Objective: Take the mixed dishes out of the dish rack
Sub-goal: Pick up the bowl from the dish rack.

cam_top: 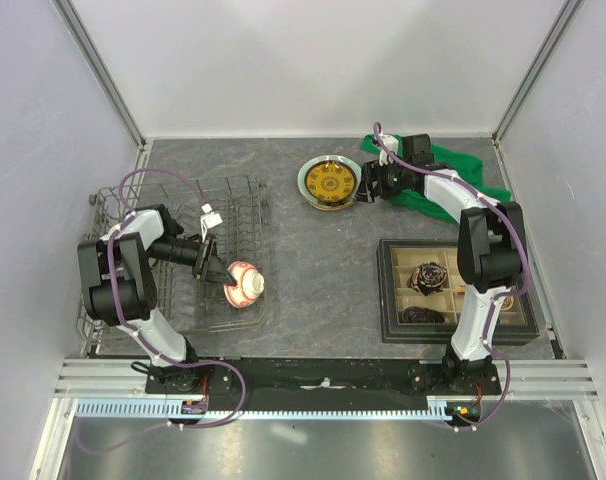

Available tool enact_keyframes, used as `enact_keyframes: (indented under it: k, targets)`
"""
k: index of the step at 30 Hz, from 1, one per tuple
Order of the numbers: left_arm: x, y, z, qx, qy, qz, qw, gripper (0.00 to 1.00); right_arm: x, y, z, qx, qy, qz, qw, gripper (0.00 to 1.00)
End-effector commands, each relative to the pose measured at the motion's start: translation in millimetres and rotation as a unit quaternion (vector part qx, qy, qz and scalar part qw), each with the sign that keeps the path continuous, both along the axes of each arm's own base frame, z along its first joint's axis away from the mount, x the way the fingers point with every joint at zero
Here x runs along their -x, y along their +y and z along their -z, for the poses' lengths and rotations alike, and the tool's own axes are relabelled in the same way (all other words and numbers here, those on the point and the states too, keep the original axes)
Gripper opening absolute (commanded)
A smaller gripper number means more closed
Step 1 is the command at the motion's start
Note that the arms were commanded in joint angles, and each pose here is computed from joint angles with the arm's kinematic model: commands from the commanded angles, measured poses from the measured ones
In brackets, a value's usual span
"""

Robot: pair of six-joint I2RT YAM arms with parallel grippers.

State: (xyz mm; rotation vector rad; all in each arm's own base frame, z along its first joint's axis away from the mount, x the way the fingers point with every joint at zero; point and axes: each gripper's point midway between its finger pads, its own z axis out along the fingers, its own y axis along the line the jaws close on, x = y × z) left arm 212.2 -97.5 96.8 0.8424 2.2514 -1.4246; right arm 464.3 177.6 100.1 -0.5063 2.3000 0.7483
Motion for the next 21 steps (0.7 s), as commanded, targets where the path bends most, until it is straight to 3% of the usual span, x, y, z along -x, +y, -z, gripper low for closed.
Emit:
enact_keyframes:
  k: [1,9,21]
  targets:
    - [-14.6,-5.4,-9.1,0.029,-0.051,0.013,0.998,0.43,-4.8,-2.2,2.2,0.0,-0.012,-0.006,1.0,0.79]
    - [-12.4,-4.8,-9.0,0.027,-0.054,0.018,0.998,0.23,-5.8,-5.1,3.7,0.0,-0.01,-0.003,1.0,0.79]
    - [-9.3,-5.6,-16.4,0.031,-0.06,0.025,0.997,0.02,-6.3,-7.1,6.9,0.001,-0.008,-0.002,1.0,0.79]
